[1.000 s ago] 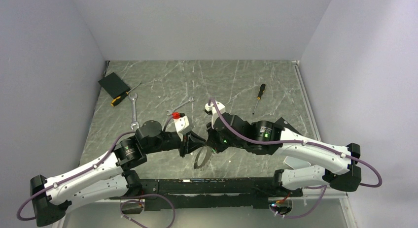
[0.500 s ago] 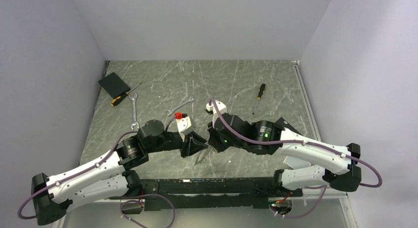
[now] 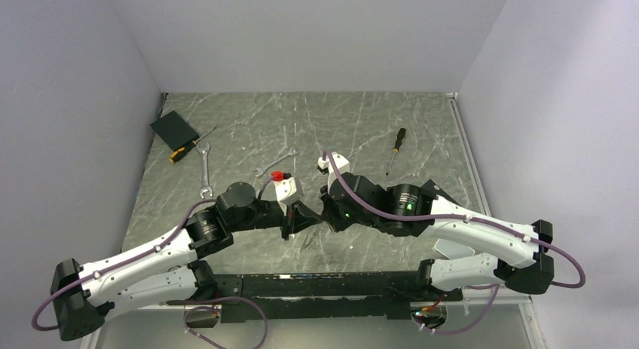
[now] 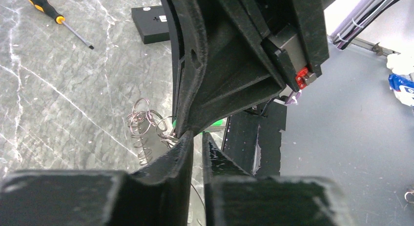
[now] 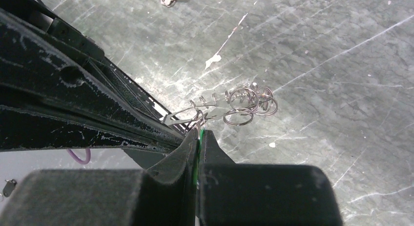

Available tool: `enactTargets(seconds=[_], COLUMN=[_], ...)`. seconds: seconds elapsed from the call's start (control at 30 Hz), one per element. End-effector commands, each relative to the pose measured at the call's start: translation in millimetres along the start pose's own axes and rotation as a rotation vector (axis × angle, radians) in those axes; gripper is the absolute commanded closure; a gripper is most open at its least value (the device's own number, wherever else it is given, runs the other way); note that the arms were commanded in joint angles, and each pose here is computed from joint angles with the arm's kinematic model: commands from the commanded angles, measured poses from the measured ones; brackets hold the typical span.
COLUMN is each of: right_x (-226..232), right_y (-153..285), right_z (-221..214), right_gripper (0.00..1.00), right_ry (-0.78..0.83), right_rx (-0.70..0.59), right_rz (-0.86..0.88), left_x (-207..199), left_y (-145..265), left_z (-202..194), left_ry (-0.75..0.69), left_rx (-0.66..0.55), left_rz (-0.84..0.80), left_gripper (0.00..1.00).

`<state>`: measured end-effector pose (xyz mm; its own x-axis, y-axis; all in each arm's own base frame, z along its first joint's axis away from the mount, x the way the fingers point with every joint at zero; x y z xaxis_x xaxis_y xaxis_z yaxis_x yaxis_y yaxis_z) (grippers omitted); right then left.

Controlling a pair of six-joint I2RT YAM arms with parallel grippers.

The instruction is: Put the keys on the keyring

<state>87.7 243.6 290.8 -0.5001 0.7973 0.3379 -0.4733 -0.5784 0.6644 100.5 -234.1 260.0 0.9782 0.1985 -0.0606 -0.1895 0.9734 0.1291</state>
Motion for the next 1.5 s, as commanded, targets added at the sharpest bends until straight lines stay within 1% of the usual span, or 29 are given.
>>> enactTargets(seconds=[0.0, 0.17, 0.27, 0.37, 0.5, 0.6, 0.67, 0.73, 0.77, 0.83, 0.87, 0.9, 0.93, 0.97, 1.0, 1.03, 1.07, 1.1, 1.13, 1.17, 1.23, 1.37, 1.47], right_x=[15, 15, 15, 14, 12, 13, 14, 14, 13, 12, 11, 10, 10, 10, 9, 9, 8, 8, 7, 6, 5, 4, 4], right_y=[14, 17, 21, 24, 24, 23, 23, 24, 24, 24, 24, 23, 23, 22, 22, 22, 21, 21, 20, 19, 18, 16, 16], right_z=[21, 22, 24, 26, 25, 22, 21, 21, 21, 21, 20, 20, 20, 20, 20, 19, 19, 18, 18, 17, 15, 15, 15], right_gripper=[1.00, 1.00, 1.00, 1.00, 1.00, 1.00, 1.00, 1.00, 1.00, 1.00, 1.00, 1.00, 1.00, 1.00, 1.00, 1.00, 1.00, 1.00, 1.00, 1.00, 1.00, 1.00, 1.00], right_ry=[-0.057, -0.060, -0.063, -0.064, -0.068, -0.069, -0.075, -0.080, -0.081, -0.080, -0.079, -0.077, -0.076, -0.076, -0.075, -0.076, -0.076, -0.078, -0.078, -0.079, -0.078, -0.078, -0.074], right_rx=[-0.110, -0.120, -0.132, -0.142, -0.143, -0.135, -0.136, -0.141, -0.142, -0.146, -0.148, -0.149, -0.148, -0.148, -0.148, -0.147, -0.148, -0.149, -0.149, -0.149, -0.148, -0.148, -0.148], right_rz=[0.099, 0.105, 0.114, 0.111, 0.120, 0.146, 0.169, 0.173, 0.171, 0.165, 0.159, 0.153, 0.147, 0.143, 0.140, 0.138, 0.135, 0.134, 0.131, 0.126, 0.122, 0.113, 0.108], left_x=[-3, -7, -11, -14, -21, -26, -25, -21, -20, -16, -15, -14, -13, -13, -11, -9, -6, -4, -1, 1, -1, -2, -2], left_y=[-4, 2, 9, 18, 31, 40, 43, 44, 43, 40, 38, 36, 34, 33, 31, 30, 28, 27, 25, 23, 19, 12, 9], left_z=[9, 10, 13, 15, 14, 9, 6, 4, 2, 1, 1, 4, 5, 6, 6, 7, 8, 8, 9, 9, 11, 12, 13], left_ry=[-0.039, -0.122, -0.197, -0.329, -0.533, -0.646, -0.669, -0.644, -0.618, -0.529, -0.480, -0.435, -0.391, -0.357, -0.320, -0.280, -0.230, -0.168, -0.140, -0.102, -0.062, -0.026, -0.027], left_rx=[-0.049, -0.040, -0.056, -0.089, -0.177, -0.220, -0.214, -0.176, -0.151, -0.122, -0.113, -0.124, -0.128, -0.131, -0.130, -0.129, -0.124, -0.115, -0.112, -0.110, -0.124, -0.130, -0.120], left_rz=[-0.044, -0.106, -0.146, -0.188, -0.262, -0.297, -0.278, -0.246, -0.234, -0.184, -0.162, -0.138, -0.121, -0.104, -0.081, -0.048, -0.008, 0.026, 0.063, 0.082, 0.073, 0.045, 0.032], left_gripper=[1.00, 1.00, 1.00, 1.00, 1.00, 1.00, 1.00, 1.00, 0.97, 0.69, 0.57, 0.48, 0.42, 0.39, 0.38, 0.38, 0.42, 0.50, 0.58, 0.64, 0.70, 0.76, 0.75])
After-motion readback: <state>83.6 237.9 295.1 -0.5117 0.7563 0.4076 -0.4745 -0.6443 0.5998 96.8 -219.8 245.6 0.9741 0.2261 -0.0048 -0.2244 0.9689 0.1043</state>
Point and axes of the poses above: each gripper's point midway between its finger pads, its own y axis back along the fingers, its own x axis along the line the jaws close on, z = x × y, the point moved 8 cm from there along y, back along the fingers, and after that the axes turned 9 degrees about -y, right-handed, at the moved point
